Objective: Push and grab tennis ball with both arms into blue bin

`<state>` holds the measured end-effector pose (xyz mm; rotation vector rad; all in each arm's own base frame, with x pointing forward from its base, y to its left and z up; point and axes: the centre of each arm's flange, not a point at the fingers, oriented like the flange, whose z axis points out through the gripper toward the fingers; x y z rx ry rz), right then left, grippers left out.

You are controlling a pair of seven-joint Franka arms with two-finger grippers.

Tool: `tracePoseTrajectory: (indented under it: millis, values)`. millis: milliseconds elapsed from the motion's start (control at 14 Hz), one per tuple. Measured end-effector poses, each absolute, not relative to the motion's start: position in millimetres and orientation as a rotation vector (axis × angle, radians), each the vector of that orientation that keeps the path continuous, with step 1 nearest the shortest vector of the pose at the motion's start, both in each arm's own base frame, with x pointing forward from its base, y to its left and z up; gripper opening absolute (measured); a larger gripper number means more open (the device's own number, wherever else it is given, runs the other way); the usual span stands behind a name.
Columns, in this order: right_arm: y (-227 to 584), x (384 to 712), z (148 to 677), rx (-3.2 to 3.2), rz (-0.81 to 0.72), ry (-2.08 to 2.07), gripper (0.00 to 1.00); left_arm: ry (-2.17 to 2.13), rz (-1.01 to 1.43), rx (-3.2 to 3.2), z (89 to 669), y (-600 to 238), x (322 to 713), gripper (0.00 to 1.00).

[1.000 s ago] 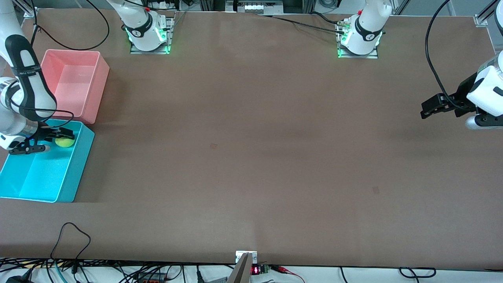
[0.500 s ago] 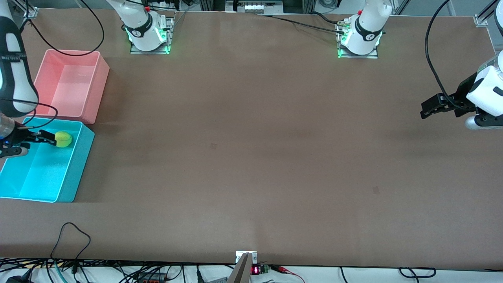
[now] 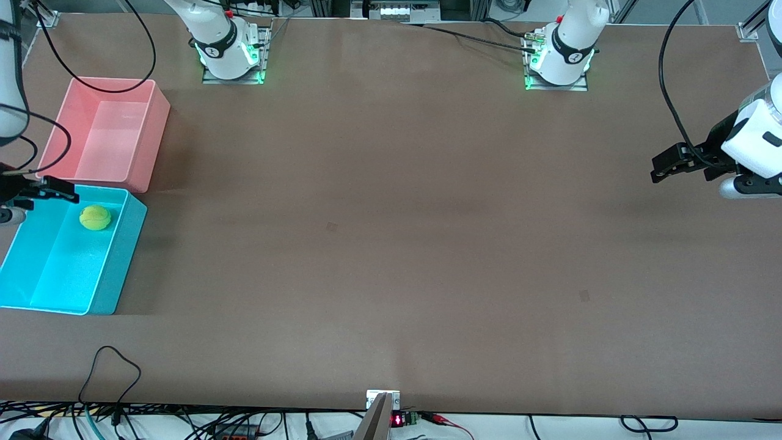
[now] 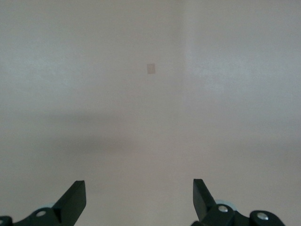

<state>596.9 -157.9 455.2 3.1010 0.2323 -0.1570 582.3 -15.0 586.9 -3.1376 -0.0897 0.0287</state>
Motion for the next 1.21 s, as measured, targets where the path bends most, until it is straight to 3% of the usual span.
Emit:
tracePoseTrajectory:
  millis: [357, 643, 1214]
  values:
    - [-49, 606, 530, 3.088, -0.170, 0.150, 1.00, -0.090, 0.030, -3.138, 588, -15, 581, 1.00]
    - [-9, 588, 572, 3.081, -0.139, 0.118, 1.00, -0.090, 0.040, -3.137, 587, -15, 580, 1.00]
    - [-7, 584, 579, 3.081, -0.129, 0.121, 1.00, -0.090, 0.044, -3.137, 587, -15, 580, 1.00]
